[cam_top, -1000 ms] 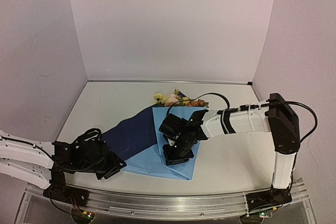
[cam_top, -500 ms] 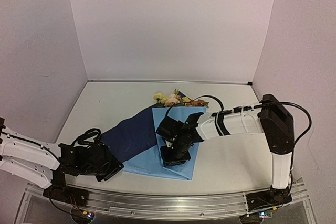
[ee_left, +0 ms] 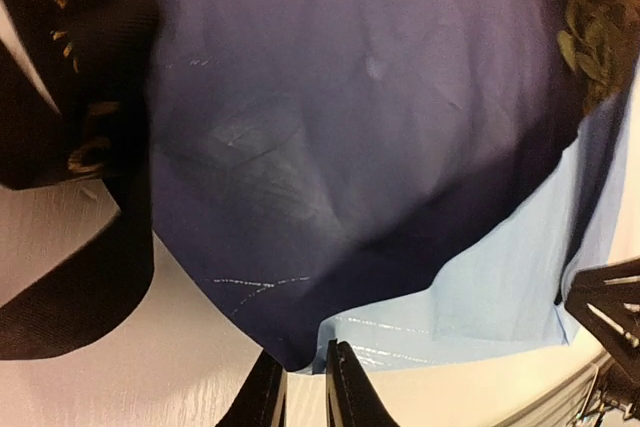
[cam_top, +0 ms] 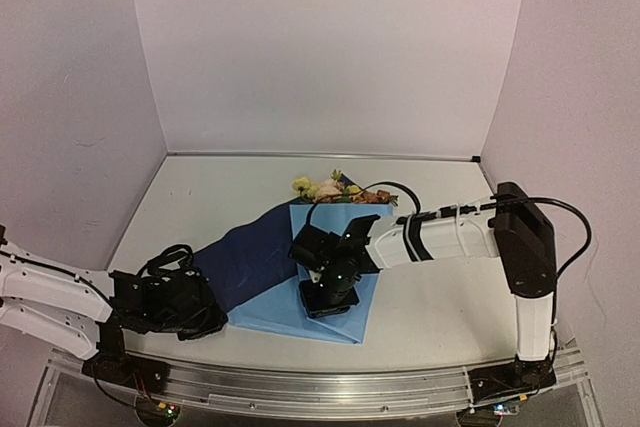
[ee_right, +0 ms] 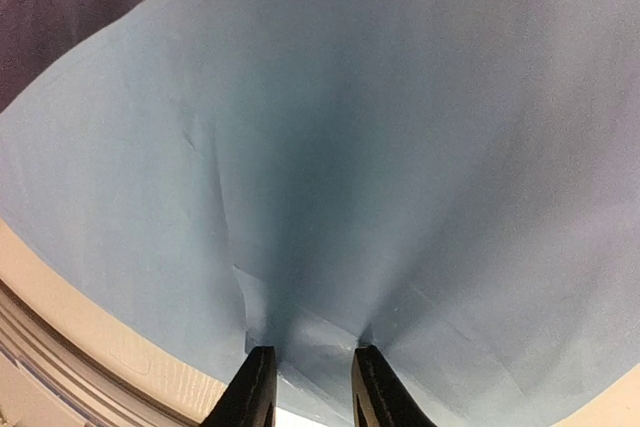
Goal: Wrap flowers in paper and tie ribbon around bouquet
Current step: Pick up the two-thirds-folded wrapping paper from the center of the board.
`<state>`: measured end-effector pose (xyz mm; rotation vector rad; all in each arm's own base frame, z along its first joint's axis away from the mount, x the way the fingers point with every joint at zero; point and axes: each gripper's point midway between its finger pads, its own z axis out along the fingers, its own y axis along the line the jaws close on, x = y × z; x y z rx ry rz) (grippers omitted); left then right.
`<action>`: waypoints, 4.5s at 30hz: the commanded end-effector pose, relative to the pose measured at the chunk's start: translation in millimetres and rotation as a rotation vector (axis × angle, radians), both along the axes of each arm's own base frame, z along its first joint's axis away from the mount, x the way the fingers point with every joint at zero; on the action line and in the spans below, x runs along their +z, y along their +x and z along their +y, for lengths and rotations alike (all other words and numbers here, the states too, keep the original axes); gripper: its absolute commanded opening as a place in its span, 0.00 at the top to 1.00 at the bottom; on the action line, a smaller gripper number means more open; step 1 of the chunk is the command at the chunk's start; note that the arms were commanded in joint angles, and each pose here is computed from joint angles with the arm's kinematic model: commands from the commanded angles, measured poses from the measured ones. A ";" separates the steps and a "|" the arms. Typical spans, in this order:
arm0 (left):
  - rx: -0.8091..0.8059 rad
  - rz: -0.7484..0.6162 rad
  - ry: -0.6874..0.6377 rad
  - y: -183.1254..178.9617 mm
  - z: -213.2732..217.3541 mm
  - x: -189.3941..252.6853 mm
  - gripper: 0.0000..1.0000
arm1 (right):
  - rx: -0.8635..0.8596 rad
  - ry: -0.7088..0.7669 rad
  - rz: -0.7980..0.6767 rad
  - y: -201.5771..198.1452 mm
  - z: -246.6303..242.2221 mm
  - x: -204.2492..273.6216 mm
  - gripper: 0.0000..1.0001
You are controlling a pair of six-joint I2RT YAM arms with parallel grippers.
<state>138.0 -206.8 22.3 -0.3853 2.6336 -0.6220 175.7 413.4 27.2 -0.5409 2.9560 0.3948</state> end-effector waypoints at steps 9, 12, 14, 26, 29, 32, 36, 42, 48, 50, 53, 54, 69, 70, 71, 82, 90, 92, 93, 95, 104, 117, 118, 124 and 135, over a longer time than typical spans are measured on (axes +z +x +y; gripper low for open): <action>-0.106 -0.204 -0.066 16.7 -13.4 48.8 1.00 | 0.160 -0.109 -0.107 -8.4 -0.3 5.5 0.73; -0.128 -0.225 -0.073 20.1 -22.5 54.7 1.00 | 0.181 -0.124 -0.097 -14.8 -1.3 1.5 0.73; -0.138 -0.241 -0.083 22.0 -27.0 60.9 1.00 | 0.188 -0.137 -0.095 -17.2 -3.5 -1.0 0.72; -0.196 -0.292 -0.175 20.5 -46.7 86.6 1.00 | 0.232 -0.191 -0.115 -27.6 -1.4 -22.0 0.72; -0.242 -0.308 -0.197 18.1 -57.5 93.9 1.00 | 0.233 -0.206 -0.112 -30.2 -2.4 -28.4 0.70; -0.294 -0.322 -0.213 15.0 -67.9 98.3 0.97 | 0.225 -0.217 -0.128 -26.8 -2.1 -30.5 0.69; -0.245 -0.281 -0.176 16.3 -60.3 83.7 0.62 | 0.224 -0.211 -0.130 -26.7 -2.1 -30.2 0.68; -0.103 -0.170 -0.159 14.1 -41.3 55.7 0.33 | 0.217 -0.180 -0.129 -27.6 2.4 -27.6 0.67; -0.014 -0.035 -0.192 0.4 -31.2 43.8 0.21 | 0.219 -0.155 -0.104 -31.8 7.5 -28.3 0.66; -0.007 -0.024 -0.214 -4.4 -30.5 49.4 0.15 | 0.218 -0.149 -0.100 -32.6 8.6 -29.1 0.65; -0.002 -0.053 -0.245 -7.0 -29.3 63.4 0.12 | 0.216 -0.140 -0.097 -32.9 10.4 -30.3 0.65; -0.005 -0.066 -0.257 -7.0 -29.7 67.7 0.10 | 0.216 -0.138 -0.097 -32.9 10.8 -30.9 0.65; -0.027 -0.034 -0.214 -11.8 -60.8 40.2 0.07 | 0.204 -0.120 -0.086 -34.7 13.2 -35.7 0.64; -0.017 -0.049 -0.219 -8.5 -62.2 39.3 0.08 | 0.203 -0.121 -0.086 -34.7 12.5 -36.4 0.64; -0.008 -0.065 -0.218 -4.8 -63.9 37.9 0.09 | 0.202 -0.122 -0.087 -34.8 12.2 -36.9 0.64; 0.099 -0.103 -0.213 13.3 -60.8 18.9 0.27 | 0.192 -0.125 -0.086 -35.1 9.7 -40.2 0.63; 0.158 -0.084 -0.218 12.4 -44.7 -4.8 0.56 | 0.183 -0.137 -0.083 -35.5 6.0 -45.1 0.63; 0.170 -0.075 -0.218 11.3 -41.5 -10.4 0.64 | 0.185 -0.139 -0.080 -36.1 5.4 -46.5 0.63; 0.176 -0.070 -0.217 10.6 -39.3 -13.0 0.69 | 0.185 -0.137 -0.079 -36.2 5.8 -46.1 0.63; 0.183 -0.064 -0.210 9.2 -34.6 -17.4 0.78 | 0.186 -0.137 -0.078 -36.5 5.8 -46.4 0.63; 0.160 -0.099 -0.152 9.8 -22.4 -20.3 0.93 | 0.184 -0.153 -0.072 -37.5 0.7 -51.0 0.63; -0.078 -0.362 -0.039 26.0 -58.0 42.6 1.00 | 0.178 -0.162 -0.054 -40.3 -0.7 -55.0 0.59; -0.102 -0.386 -0.034 26.4 -63.3 49.1 1.00 | 0.180 -0.162 -0.052 -40.7 -0.8 -55.2 0.59; -0.230 -0.494 -0.039 23.4 -98.1 85.7 1.00 | 0.189 -0.163 -0.044 -41.7 -0.9 -53.7 0.57; -0.305 -0.526 -0.082 12.8 -114.0 101.0 1.00 | 0.205 -0.150 -0.027 -42.4 -3.8 -50.3 0.52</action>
